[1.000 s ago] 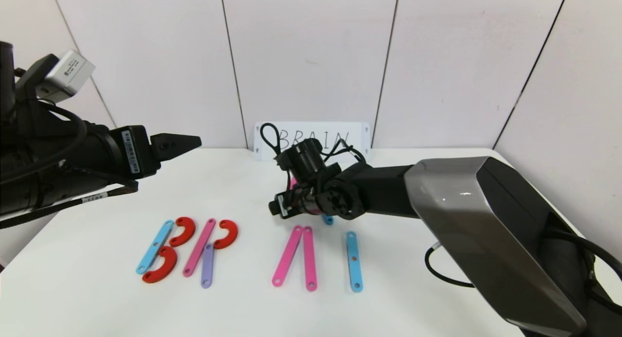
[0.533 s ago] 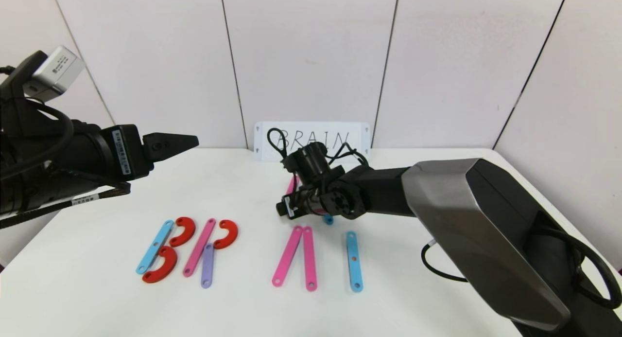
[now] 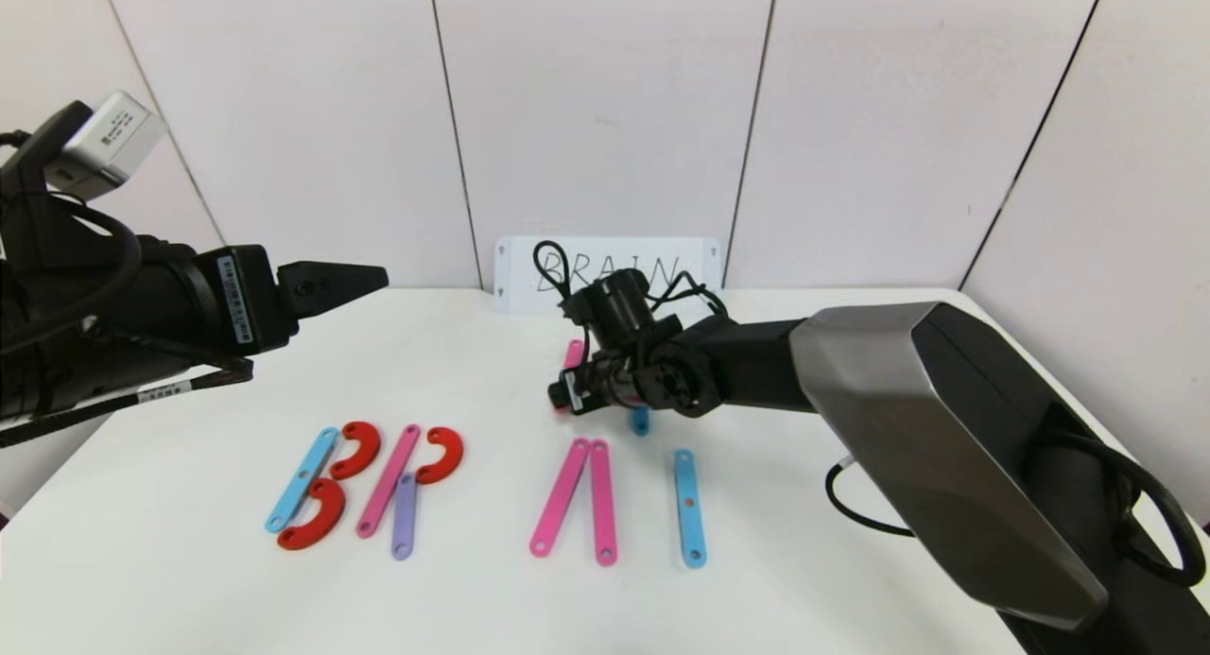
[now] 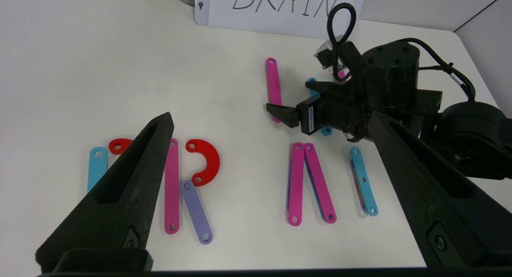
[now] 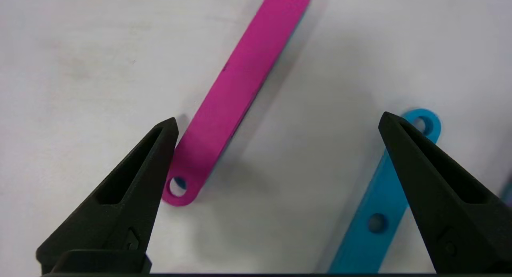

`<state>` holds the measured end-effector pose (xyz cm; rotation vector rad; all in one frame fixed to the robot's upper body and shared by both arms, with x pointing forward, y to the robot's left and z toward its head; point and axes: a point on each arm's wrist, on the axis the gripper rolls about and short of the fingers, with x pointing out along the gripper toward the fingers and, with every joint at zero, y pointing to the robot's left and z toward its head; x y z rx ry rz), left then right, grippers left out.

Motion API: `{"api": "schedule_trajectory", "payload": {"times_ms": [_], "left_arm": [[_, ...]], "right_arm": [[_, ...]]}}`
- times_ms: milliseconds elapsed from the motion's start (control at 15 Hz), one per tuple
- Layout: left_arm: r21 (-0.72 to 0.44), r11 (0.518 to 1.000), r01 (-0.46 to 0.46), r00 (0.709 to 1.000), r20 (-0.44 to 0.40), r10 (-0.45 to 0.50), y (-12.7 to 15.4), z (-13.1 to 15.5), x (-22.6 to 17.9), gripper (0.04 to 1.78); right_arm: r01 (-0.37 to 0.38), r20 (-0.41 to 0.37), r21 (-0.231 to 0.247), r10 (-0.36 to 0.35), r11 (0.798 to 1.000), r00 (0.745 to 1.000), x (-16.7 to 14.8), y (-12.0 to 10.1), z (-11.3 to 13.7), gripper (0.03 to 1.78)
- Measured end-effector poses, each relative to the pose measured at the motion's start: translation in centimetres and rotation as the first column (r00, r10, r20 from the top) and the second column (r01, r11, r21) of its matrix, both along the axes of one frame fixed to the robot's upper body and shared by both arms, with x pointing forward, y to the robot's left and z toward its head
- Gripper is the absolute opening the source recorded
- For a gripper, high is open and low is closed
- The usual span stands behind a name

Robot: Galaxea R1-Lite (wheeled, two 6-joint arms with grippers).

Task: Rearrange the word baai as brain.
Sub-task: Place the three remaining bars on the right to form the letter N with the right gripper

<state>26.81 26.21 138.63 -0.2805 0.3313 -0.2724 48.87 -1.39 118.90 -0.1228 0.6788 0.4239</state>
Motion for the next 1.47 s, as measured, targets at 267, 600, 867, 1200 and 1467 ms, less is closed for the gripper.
{"api": "schedule_trajectory", "payload": {"times_ms": [267,600,867,1200,1467], "left_arm": [[-0.001,1.000,0.004,1.000,0.001,-0.004,0.0,0.0,-0.1,1.70],[-0.007,1.000,0.024,1.000,-0.004,-0.024,0.0,0.0,-0.2,1.70],[-0.008,1.000,0.025,1.000,-0.002,-0.025,0.0,0.0,-0.2,1.70],[-0.008,1.000,0.025,1.000,0.001,-0.025,0.0,0.1,-0.3,1.70],[-0.009,1.000,0.025,1.000,0.002,-0.025,0.1,0.1,-0.3,1.70]], "right_arm": [[0.019,0.014,0.007,-0.019,1.000,1.000,0.6,-0.7,0.5,1.74],[0.027,0.031,0.013,-0.027,1.000,0.999,0.8,-1.1,0.9,1.74],[0.010,0.032,0.015,-0.011,1.000,0.999,0.5,-0.5,0.6,1.74],[-0.013,0.025,0.010,0.013,1.000,1.000,-0.2,0.5,0.1,1.74],[-0.025,0.021,0.007,0.025,1.000,0.999,-0.5,1.0,-0.2,1.74]]}}
